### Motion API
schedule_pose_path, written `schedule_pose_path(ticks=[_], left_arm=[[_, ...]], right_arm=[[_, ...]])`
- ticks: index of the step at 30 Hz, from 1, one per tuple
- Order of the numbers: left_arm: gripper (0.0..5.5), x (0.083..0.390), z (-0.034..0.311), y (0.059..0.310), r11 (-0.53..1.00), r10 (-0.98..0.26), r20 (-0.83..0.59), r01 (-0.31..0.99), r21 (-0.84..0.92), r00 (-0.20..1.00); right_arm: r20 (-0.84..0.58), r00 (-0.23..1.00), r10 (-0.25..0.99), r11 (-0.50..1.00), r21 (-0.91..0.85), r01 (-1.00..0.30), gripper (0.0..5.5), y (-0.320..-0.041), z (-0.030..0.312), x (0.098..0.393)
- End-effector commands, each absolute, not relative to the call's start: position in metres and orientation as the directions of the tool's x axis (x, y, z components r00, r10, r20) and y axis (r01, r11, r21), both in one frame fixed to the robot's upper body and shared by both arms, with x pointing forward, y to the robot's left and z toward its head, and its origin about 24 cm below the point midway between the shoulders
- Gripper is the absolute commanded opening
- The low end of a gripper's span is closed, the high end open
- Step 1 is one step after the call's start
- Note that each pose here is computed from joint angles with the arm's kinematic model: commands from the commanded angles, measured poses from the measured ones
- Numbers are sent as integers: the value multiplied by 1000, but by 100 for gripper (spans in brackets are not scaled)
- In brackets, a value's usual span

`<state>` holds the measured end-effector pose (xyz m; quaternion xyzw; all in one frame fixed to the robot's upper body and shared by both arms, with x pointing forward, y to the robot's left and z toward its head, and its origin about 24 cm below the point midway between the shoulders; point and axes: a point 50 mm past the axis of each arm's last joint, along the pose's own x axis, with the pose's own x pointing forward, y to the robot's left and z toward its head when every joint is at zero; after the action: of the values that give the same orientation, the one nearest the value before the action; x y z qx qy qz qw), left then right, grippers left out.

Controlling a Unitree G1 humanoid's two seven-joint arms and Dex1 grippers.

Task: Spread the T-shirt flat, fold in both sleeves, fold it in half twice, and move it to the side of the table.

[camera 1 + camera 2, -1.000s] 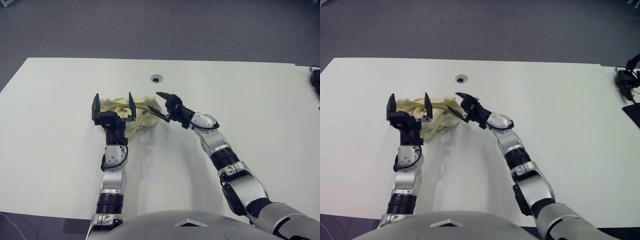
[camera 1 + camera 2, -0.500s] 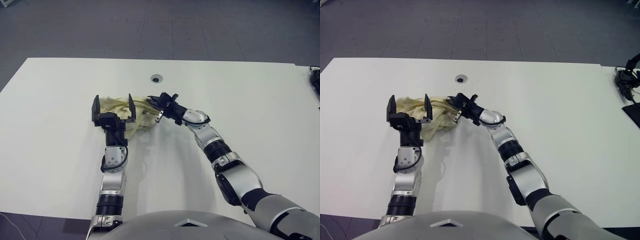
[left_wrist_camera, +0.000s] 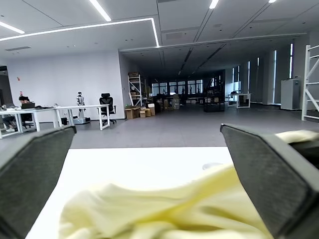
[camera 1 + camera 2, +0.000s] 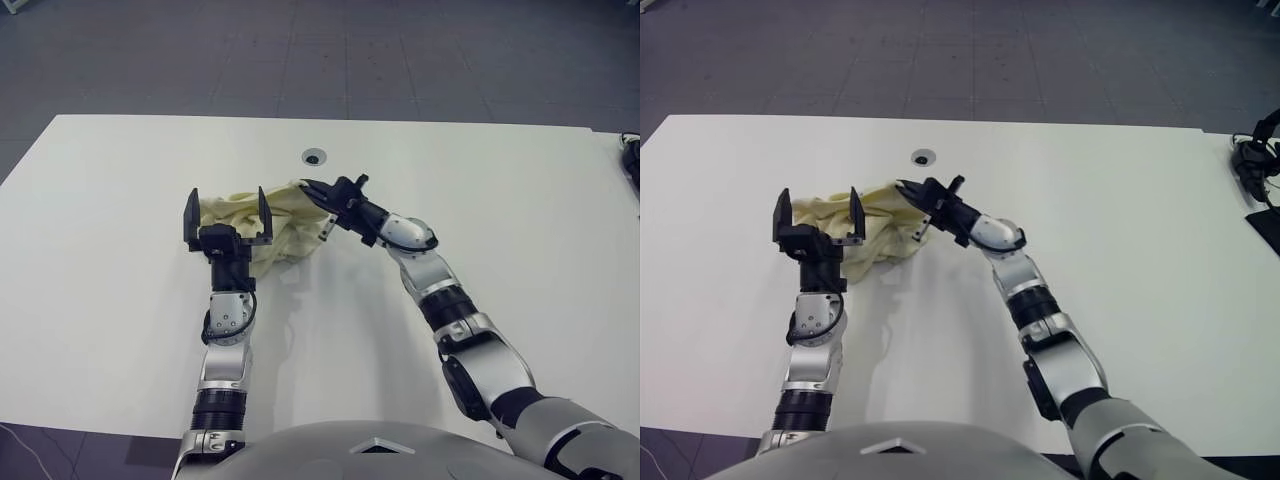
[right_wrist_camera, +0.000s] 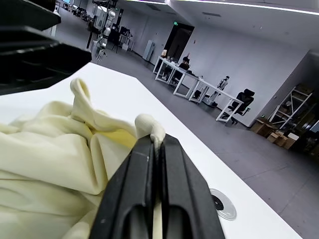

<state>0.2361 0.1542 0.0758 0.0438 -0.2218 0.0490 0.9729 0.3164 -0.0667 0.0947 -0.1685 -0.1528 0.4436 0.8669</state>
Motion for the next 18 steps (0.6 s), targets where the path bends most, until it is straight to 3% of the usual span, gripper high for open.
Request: schedule_pose_path(ticks=[1, 5, 10, 12, 18], left_arm=[[540, 235, 102, 170, 985, 8, 504, -94, 147, 863], [540, 231, 133, 197, 918, -256, 481, 54, 393, 838], [540, 225, 119, 224, 591, -608, 63, 397, 702, 792], [540, 226, 113, 238, 466, -638, -80, 467, 751, 766], [540, 260, 117, 253, 93, -601, -294, 430, 898, 744]], right_arm=[[144, 526, 838, 528, -455, -717, 1, -80, 102, 298], [93, 460, 883, 438, -515, -737, 1, -84, 97, 272], [64, 450, 891, 412, -533, -739, 1, -89, 92, 257], [62, 450, 891, 410, -534, -739, 1, -89, 92, 255], [58, 470, 881, 421, -549, -722, 1, -96, 93, 255]])
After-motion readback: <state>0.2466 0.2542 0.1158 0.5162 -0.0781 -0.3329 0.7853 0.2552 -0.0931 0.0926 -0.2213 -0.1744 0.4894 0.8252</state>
